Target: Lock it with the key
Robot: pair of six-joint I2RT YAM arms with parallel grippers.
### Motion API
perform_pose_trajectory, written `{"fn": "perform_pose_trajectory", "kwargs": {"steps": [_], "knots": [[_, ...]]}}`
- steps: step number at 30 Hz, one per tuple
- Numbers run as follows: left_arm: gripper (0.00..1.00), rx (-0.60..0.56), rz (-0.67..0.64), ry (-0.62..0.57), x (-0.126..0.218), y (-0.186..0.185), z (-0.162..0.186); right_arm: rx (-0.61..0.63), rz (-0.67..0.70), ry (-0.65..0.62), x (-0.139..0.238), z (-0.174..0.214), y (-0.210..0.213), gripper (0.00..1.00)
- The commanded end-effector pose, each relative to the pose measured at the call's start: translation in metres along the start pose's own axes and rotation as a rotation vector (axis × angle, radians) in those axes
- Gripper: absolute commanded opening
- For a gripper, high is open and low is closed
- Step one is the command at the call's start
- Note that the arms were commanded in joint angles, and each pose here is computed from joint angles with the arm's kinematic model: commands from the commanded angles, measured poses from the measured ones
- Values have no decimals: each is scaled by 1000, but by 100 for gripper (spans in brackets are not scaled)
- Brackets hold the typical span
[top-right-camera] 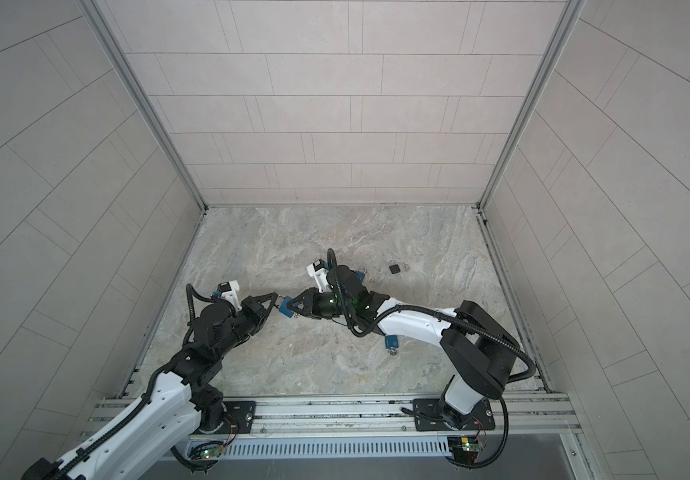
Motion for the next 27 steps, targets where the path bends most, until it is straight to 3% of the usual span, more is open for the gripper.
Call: {"fn": "perform_pose_trajectory", "kwargs": {"steps": [1, 16, 27], "knots": [[10, -97, 277, 41, 7, -52, 4, -169, 197, -62, 9, -2, -44, 0], [8, -171, 470, 117, 12, -90, 11, -240, 279, -81, 38, -17, -53, 0], [8, -175, 519, 184, 4, -108, 15, -161, 250, -111, 38, -30, -44, 0]]}}
Point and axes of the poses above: each gripper's point midway between its finger pads, its own x axis back along the fingers, its own y axis along the line the jaws close on, z = x × y, the point moved 7 cm from there along x, back along the fingers, and after that the axes turned 14 degrees about x, right-handed, at the moved point
